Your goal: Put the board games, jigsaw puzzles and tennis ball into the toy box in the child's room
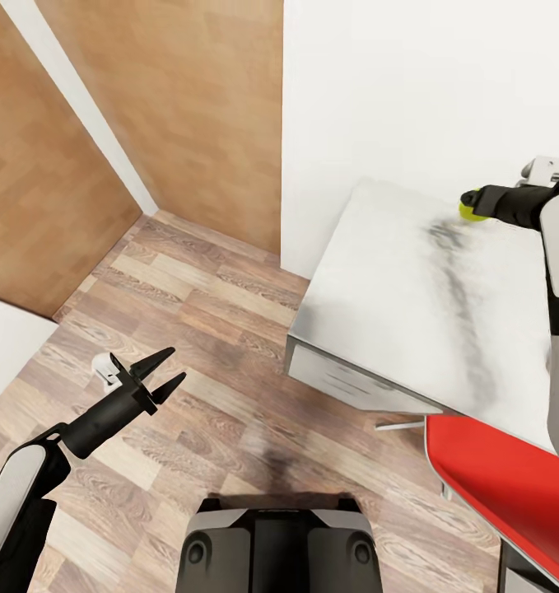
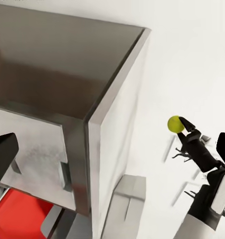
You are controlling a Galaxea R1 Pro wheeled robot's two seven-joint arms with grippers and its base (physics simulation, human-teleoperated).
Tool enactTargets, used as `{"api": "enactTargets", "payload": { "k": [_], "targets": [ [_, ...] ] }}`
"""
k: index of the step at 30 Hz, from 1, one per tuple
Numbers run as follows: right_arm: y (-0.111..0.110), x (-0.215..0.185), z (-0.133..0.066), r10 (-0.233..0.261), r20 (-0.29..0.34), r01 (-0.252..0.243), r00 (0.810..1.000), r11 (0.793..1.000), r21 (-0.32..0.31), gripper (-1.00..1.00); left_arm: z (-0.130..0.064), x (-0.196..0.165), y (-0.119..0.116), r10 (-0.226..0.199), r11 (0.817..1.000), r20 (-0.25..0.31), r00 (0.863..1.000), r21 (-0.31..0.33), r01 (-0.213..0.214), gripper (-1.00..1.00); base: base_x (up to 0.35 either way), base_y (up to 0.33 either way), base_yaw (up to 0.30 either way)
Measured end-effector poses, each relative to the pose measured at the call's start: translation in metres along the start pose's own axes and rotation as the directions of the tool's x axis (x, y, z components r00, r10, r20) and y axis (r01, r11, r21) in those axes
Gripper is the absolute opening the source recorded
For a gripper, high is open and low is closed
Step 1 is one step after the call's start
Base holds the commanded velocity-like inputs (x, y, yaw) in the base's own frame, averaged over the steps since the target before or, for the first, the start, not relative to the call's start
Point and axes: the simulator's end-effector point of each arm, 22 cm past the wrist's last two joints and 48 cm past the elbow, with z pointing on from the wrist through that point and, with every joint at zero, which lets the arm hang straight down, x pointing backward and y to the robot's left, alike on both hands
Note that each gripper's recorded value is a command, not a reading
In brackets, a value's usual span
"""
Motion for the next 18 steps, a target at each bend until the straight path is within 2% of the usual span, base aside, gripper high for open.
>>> {"api": "enactTargets", "payload": {
  "k": [9,18],
  "targets": [
    [0.002,-0.021,-0.026,-0.009,0.034,0.01,0.999,1.0,-0.02,-1.0,-0.001,0.0,-0.008,0.01,1.0,0.001,1.0,0.01,-0.01,1.0,0.0,0.0,0.0],
    [0.004,-0.027,-0.033,-0.001,0.046,0.002,0.999,1.0,-0.026,-1.0,-0.001,-0.001,-0.015,0.018,1.0,0.002,1.0,0.019,-0.018,1.0,0.0,0.0,0.0]
  ]
}}
